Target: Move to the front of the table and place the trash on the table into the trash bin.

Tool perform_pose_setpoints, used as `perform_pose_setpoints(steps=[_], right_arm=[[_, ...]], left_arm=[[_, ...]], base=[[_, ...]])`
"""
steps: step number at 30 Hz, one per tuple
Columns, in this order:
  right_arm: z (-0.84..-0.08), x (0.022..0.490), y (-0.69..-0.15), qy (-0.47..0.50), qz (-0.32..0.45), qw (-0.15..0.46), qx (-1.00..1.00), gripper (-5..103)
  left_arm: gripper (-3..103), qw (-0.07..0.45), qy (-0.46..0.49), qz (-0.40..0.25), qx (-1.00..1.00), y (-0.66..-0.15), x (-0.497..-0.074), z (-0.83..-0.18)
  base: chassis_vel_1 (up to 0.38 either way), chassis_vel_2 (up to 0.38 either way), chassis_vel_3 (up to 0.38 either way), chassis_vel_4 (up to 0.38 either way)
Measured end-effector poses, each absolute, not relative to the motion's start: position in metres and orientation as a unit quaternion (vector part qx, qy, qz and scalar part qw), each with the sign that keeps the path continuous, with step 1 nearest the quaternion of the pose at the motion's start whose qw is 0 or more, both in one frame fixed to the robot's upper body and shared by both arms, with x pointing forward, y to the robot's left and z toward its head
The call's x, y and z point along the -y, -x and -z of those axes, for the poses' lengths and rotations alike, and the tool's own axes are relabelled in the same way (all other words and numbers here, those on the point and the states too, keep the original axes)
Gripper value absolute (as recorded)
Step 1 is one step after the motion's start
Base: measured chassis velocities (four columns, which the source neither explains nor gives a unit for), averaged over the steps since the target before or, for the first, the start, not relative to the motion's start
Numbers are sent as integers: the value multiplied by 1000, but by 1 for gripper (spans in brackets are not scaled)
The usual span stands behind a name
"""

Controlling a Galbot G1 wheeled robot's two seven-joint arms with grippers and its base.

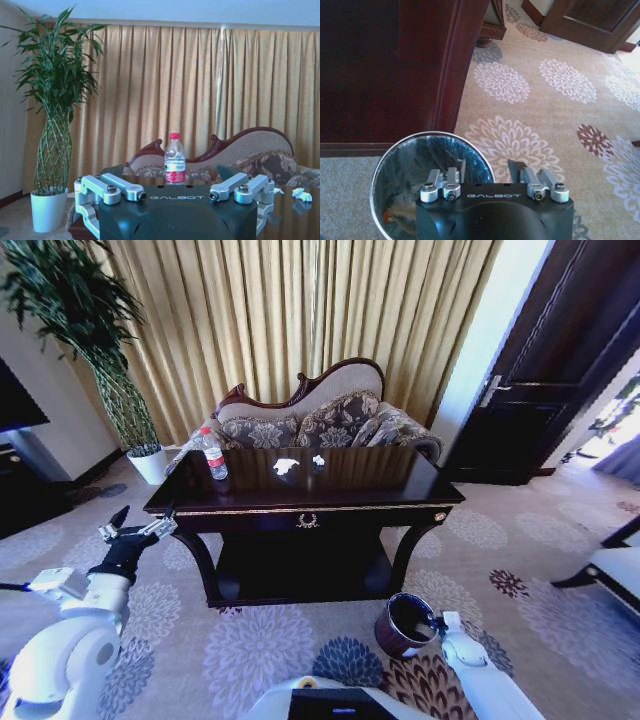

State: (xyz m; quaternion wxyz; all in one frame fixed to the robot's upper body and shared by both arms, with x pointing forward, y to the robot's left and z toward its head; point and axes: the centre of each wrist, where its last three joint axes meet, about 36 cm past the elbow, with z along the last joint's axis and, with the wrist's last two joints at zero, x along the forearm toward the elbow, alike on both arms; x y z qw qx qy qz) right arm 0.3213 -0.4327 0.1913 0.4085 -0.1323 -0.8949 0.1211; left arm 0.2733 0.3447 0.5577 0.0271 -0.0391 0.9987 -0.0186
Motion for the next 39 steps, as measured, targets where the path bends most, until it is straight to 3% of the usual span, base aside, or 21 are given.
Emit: perform_pose_setpoints(steps=[1,3,5,12,17,30,32,39], right_arm=[[-191,433,-321,132,-121,409,895,51],[-192,432,-321,132,-121,407,896,63],[-192,432,-321,132,-121,407,896,63],[-196,431,-320,131,-118,408,896,95],[-198,433,-320,131,-120,408,895,100],[-208,432,-321,131,-111,397,902,100],[-215,430,-323,131,-101,383,909,100],[-301,408,-334,99,-47,221,969,100]], left_arm=[[100,27,39,19,-999,-273,-345,-558],[100,27,39,19,-999,-273,-345,-558],[100,27,39,19,-999,-273,-345,-558],[100,27,41,20,-999,-274,-346,-556],[100,28,40,20,-999,-274,-346,-556],[100,29,39,19,-999,-274,-347,-556],[100,29,39,19,-999,-274,-347,-556],[100,28,40,19,-999,-274,-348,-555]], base=[[0,0,0,0],[0,0,0,0],[0,0,0,0],[0,0,0,0],[0,0,0,0],[0,0,0,0],[0,0,0,0],[0,0,0,0]])
